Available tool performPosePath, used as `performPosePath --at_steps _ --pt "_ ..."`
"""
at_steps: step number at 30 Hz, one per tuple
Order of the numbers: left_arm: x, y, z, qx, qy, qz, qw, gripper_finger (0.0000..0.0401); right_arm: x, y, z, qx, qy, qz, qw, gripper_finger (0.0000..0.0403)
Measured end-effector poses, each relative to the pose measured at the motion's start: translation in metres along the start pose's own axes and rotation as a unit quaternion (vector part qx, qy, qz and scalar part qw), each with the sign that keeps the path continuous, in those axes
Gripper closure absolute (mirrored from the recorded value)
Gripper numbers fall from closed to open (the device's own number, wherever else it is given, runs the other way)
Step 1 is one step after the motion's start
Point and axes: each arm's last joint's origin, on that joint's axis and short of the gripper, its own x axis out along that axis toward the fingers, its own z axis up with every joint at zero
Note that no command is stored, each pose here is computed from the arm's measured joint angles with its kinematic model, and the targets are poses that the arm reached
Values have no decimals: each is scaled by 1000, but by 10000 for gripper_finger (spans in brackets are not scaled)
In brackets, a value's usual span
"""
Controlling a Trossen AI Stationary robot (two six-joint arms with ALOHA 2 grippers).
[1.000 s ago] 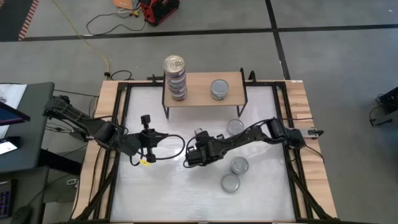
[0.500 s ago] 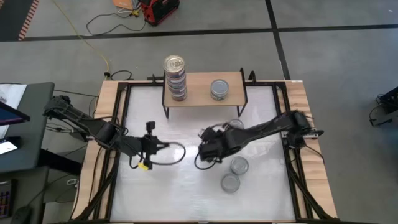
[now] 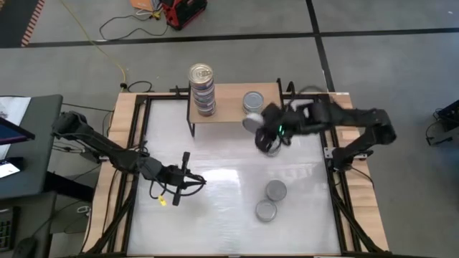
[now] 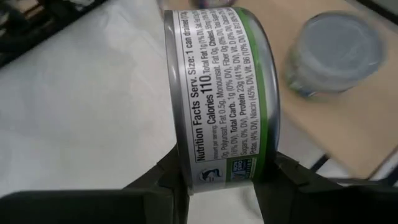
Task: Stack canned seafood by type on shelf
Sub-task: Stack the green tuna can on top of the green tuna can
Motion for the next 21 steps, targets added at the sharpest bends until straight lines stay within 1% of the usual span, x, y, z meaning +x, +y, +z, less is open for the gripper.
performPosePath --at_steps 4,7,9,11,14,17,21 --pt "6 3 -11 41 15 -12 999 401 11 -34 24 -10 13 43 999 246" --pt "10 8 -12 91 9 -7 996 401 22 -66 39 -15 22 65 997 246" --pt "13 13 -14 128 12 3 992 401 30 -91 48 -8 25 86 996 246" --pt "16 19 -15 142 13 16 990 401 37 -114 54 2 35 110 993 246" --pt "17 25 -21 148 39 26 988 401 44 -143 59 19 45 164 985 246" --pt "18 30 -25 169 54 31 984 401 51 -162 62 33 50 225 973 244" --pt "18 35 -24 207 52 41 976 401 67 -181 63 58 70 267 959 240"
